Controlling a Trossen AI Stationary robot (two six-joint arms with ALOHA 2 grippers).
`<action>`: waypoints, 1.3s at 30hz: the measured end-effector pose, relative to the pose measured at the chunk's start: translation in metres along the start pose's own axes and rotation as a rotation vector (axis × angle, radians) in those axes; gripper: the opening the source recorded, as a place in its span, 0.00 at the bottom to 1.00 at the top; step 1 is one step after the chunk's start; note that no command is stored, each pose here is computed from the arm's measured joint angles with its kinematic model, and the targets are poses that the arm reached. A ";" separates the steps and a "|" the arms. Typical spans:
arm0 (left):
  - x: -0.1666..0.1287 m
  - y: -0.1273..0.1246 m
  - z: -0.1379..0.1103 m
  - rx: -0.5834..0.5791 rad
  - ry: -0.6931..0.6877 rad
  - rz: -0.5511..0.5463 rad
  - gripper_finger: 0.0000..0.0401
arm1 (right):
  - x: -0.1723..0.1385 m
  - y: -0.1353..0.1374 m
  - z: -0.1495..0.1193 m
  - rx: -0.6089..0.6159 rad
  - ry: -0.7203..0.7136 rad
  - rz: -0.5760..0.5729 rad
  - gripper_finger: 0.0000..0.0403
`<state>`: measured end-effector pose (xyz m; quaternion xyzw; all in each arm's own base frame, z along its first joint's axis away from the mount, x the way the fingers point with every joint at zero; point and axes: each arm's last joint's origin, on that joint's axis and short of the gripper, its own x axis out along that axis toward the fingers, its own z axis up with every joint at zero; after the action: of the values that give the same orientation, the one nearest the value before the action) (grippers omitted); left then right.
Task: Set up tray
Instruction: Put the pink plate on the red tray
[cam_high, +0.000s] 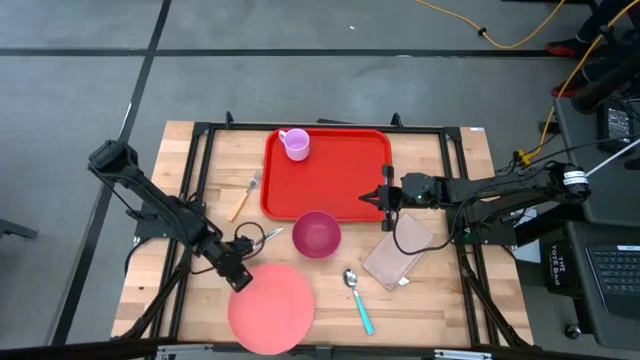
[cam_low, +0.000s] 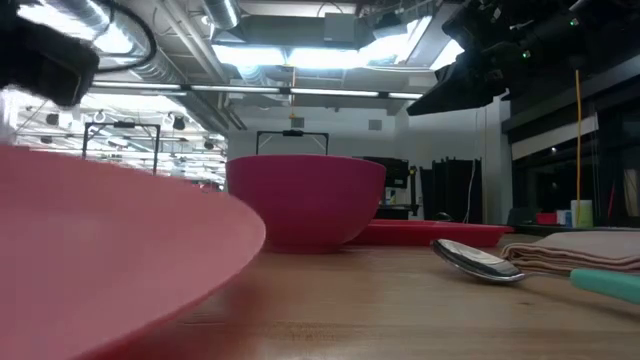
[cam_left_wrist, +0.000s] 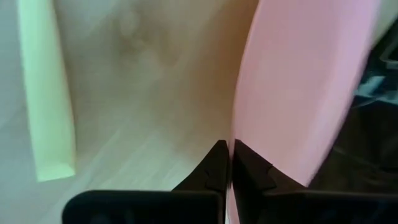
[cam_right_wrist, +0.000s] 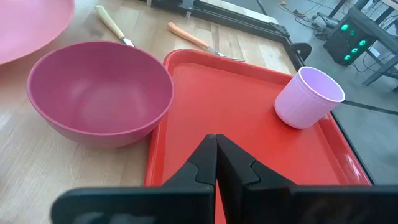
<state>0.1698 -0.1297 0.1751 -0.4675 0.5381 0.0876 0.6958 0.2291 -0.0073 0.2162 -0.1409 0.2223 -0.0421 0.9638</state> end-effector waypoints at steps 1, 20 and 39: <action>-0.005 0.000 -0.001 0.001 -0.013 -0.013 0.00 | 0.000 0.000 0.000 -0.001 0.000 0.000 0.02; -0.057 0.014 -0.019 0.033 -0.229 -0.094 0.00 | 0.000 0.000 0.000 -0.001 0.002 0.000 0.02; -0.071 0.007 -0.019 0.071 -0.227 -0.093 0.00 | 0.000 0.000 0.000 0.001 0.002 0.000 0.02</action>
<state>0.1244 -0.1131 0.2305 -0.4544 0.4365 0.0885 0.7715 0.2291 -0.0074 0.2160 -0.1401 0.2231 -0.0423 0.9637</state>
